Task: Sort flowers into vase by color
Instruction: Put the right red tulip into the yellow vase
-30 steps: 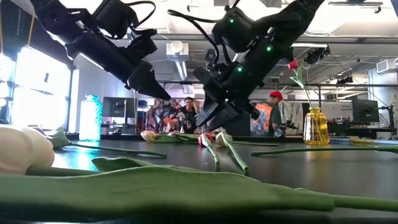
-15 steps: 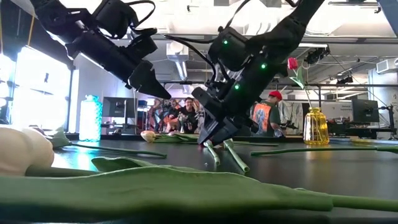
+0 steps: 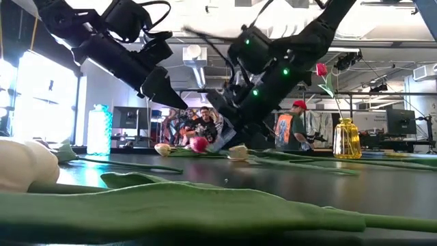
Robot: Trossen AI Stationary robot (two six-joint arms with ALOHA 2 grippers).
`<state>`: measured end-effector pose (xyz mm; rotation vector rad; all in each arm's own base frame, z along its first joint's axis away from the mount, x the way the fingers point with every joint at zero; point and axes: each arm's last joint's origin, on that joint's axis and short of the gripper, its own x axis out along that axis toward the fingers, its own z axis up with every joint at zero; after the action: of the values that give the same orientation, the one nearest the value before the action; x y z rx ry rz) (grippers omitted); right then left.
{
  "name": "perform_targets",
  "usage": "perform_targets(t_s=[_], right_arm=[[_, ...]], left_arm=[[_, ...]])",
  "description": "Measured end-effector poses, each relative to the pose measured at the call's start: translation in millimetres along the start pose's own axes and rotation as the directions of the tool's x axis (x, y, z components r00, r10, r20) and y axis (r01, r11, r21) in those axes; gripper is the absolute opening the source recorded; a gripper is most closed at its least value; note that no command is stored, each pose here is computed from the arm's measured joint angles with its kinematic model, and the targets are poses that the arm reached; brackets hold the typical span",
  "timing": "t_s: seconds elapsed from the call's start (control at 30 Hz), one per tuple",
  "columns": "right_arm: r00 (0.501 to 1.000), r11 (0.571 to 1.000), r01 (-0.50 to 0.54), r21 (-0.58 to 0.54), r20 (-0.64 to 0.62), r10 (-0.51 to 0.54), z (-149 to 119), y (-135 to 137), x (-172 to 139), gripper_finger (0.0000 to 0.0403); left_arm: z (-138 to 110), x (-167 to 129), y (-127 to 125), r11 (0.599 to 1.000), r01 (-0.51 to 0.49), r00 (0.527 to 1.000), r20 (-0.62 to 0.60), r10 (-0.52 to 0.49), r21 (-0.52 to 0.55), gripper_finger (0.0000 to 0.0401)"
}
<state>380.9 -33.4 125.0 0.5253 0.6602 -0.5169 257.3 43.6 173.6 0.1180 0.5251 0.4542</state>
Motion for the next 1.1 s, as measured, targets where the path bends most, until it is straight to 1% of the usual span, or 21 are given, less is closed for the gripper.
perform_targets(t_s=[0.13,0.23,0.33,0.4,0.47,0.57,0.6,0.7,0.77,0.8,0.83,0.87,0.93,1.0,1.1], right_arm=[[0.99,0.998,-0.067,-0.019,0.121,0.069,14,12,-11,0.0006],[0.976,0.997,-0.053,-0.051,0.206,0.063,24,20,-27,0.0003],[0.948,0.996,0.033,-0.081,0.318,-0.006,35,27,-49,0.0002],[0.915,0.988,0.111,-0.103,0.399,-0.062,42,32,-68,0.0002],[0.872,0.971,0.207,-0.116,0.473,-0.129,48,36,-87,0.0001],[0.788,0.929,0.355,-0.103,0.567,-0.239,54,41,-117,0.0001],[0.756,0.909,0.406,-0.091,0.592,-0.279,55,42,-127,0.0001],[0.674,0.854,0.517,-0.054,0.641,-0.367,57,45,-152,0.0001],[0.64,0.831,0.555,-0.032,0.655,-0.402,57,46,-166,0.0],[0.632,0.829,0.559,-0.023,0.659,-0.408,57,46,-171,0.0],[0.634,0.836,0.548,-0.012,0.658,-0.406,56,47,-176,0.0],[0.64,0.847,0.532,-0.004,0.657,-0.398,55,47,-178,0.0],[0.668,0.874,0.486,-0.012,0.65,-0.362,53,49,-179,0.0],[0.696,0.896,0.443,-0.04,0.646,-0.315,50,54,-178,0.0],[0.717,0.92,0.38,-0.094,0.659,-0.228,51,63,-181,0.0]], left_arm=[[0,0,0,1.0,0.0,1.0,-0.002,0.0,0.001,0.0144],[-1,0,0,1.0,0.0,1.0,-0.01,0.0,0.007,0.0144],[-2,0,0,1.0,0.0,1.0,-0.017,0.0,0.014,0.0144],[-2,0,0,1.0,0.001,1.0,-0.022,0.0,0.016,0.0144],[-2,0,0,1.0,0.001,1.0,-0.023,0.0,0.017,0.0144],[-2,0,0,1.0,0.0,1.0,-0.023,0.0,0.017,0.0144],[-2,0,0,1.0,0.0,1.0,-0.025,0.0,0.018,0.0144],[-3,0,0,1.0,0.001,1.0,-0.026,0.0,0.02,0.0144],[-3,0,0,1.0,0.001,1.0,-0.026,0.0,0.02,0.0144],[-2,0,0,1.0,0.001,1.0,-0.024,0.0,0.019,0.0144],[-2,0,0,1.0,0.0,1.0,-0.019,0.0,0.014,0.0144],[-1,0,0,1.0,-0.001,1.0,-0.008,0.001,0.003,0.0144],[3,0,0,0.999,0.012,0.999,0.03,-0.011,-0.036,0.0144],[8,0,-3,0.995,0.073,0.994,0.084,-0.067,-0.072,0.0144],[13,2,-12,0.975,0.214,0.965,0.17,-0.2,-0.067,0.0144]])
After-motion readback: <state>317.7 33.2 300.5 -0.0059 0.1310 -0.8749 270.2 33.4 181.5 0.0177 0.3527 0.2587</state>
